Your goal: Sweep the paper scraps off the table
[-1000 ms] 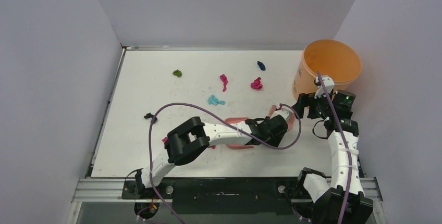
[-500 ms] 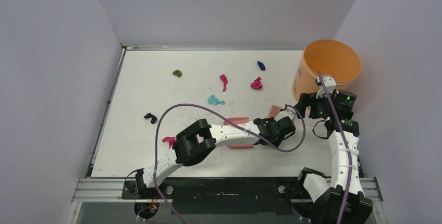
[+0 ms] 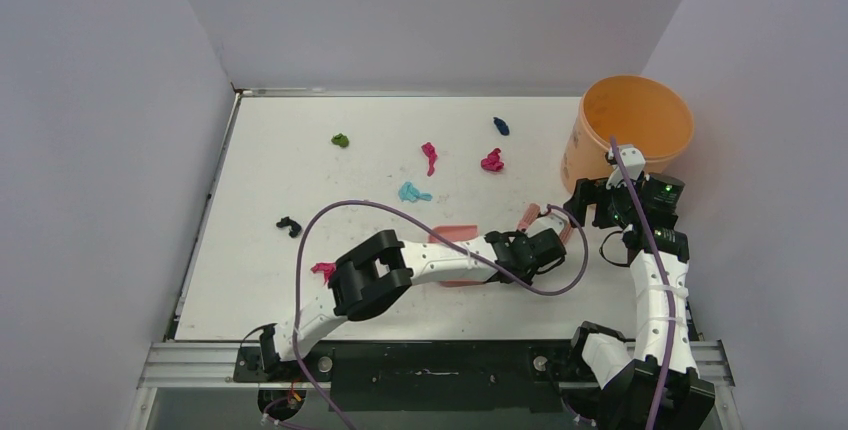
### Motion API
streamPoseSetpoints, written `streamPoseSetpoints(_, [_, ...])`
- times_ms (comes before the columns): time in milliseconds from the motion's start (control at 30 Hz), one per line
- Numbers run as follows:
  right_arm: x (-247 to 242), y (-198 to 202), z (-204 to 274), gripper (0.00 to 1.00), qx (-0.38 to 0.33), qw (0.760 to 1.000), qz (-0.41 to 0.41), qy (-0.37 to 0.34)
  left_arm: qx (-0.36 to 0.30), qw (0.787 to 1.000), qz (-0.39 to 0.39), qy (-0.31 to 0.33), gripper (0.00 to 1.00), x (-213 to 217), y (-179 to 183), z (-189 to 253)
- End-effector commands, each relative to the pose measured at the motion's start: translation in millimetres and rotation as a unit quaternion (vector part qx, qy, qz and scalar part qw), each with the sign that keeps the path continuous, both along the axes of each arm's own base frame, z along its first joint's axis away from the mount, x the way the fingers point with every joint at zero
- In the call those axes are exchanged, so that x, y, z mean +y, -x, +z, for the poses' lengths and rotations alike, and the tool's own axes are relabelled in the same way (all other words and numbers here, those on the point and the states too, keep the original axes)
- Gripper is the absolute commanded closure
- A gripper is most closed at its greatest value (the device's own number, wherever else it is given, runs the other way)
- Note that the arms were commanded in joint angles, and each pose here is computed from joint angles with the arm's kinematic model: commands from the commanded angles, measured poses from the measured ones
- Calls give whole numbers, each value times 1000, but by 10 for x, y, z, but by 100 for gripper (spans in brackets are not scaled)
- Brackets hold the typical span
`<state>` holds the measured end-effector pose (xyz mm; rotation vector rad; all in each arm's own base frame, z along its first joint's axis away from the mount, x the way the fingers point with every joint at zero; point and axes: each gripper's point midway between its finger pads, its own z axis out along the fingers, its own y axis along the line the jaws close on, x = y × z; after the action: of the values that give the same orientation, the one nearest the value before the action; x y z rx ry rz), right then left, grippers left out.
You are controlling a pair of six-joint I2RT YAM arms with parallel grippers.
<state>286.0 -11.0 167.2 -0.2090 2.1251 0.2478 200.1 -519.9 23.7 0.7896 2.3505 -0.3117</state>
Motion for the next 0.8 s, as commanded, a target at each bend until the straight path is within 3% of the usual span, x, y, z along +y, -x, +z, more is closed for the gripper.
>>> streamPoseSetpoints(0, [23, -66, 118, 10, -28, 1000, 11, 2, 16, 1000, -16, -8, 100, 173, 121, 4])
streamPoseSetpoints(267, [159, -42, 96, 9, -28, 998, 54, -13, 1, 1000, -20, 2, 100, 494, 94, 418])
streamPoseSetpoints(500, [258, -33, -52, 5, -10, 992, 128, 15, 18, 999, -36, 32, 100, 705, 161, 788])
streamPoseSetpoints(600, [414, 96, 5, 2, -26, 973, 227, 46, 39, 997, -36, 51, 100, 765, 197, 863])
streamPoseSetpoints(767, [500, 469, 100, 6, -80, 914, 364, 162, 63, 994, -33, 84, 100, 853, 225, 924])
